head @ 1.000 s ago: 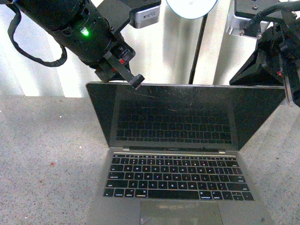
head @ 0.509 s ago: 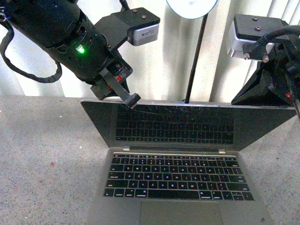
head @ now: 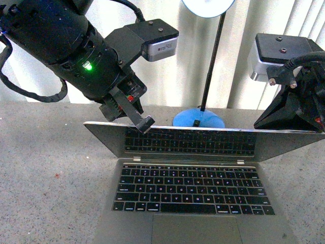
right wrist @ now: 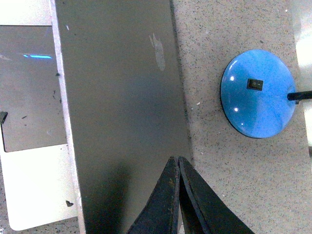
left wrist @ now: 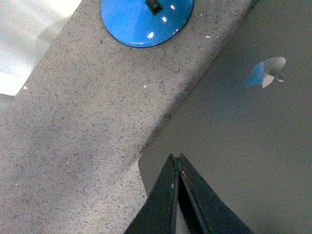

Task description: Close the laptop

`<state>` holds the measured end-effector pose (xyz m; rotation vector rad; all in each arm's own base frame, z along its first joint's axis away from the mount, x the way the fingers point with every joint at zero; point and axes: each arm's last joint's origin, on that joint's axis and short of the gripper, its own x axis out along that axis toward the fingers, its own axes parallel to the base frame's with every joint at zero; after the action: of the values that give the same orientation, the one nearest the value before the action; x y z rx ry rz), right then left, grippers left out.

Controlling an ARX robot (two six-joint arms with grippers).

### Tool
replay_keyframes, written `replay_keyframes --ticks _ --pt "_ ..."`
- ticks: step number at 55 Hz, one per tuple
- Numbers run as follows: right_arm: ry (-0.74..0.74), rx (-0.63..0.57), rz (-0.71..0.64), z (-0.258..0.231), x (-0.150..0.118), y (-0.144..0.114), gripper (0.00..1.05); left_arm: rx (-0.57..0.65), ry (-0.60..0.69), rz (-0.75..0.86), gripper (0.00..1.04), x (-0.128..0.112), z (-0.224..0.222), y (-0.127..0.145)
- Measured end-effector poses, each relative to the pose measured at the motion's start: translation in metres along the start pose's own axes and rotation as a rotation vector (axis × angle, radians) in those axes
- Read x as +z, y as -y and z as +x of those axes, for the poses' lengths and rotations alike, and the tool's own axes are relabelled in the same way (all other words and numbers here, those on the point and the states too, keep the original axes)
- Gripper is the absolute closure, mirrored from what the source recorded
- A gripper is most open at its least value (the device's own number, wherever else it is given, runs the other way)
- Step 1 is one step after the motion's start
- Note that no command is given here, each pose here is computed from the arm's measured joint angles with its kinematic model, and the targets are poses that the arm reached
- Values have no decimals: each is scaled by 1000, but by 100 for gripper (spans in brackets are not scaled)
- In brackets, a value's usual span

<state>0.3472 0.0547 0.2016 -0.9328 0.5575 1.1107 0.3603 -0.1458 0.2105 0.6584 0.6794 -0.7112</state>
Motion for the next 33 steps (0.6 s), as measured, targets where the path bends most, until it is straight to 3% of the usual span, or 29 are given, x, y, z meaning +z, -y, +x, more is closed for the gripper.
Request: replay_keyframes --ticks 33 --pt "-3 18 0 6 -3 -7 102 -35 -14 3 101 -7 3 10"
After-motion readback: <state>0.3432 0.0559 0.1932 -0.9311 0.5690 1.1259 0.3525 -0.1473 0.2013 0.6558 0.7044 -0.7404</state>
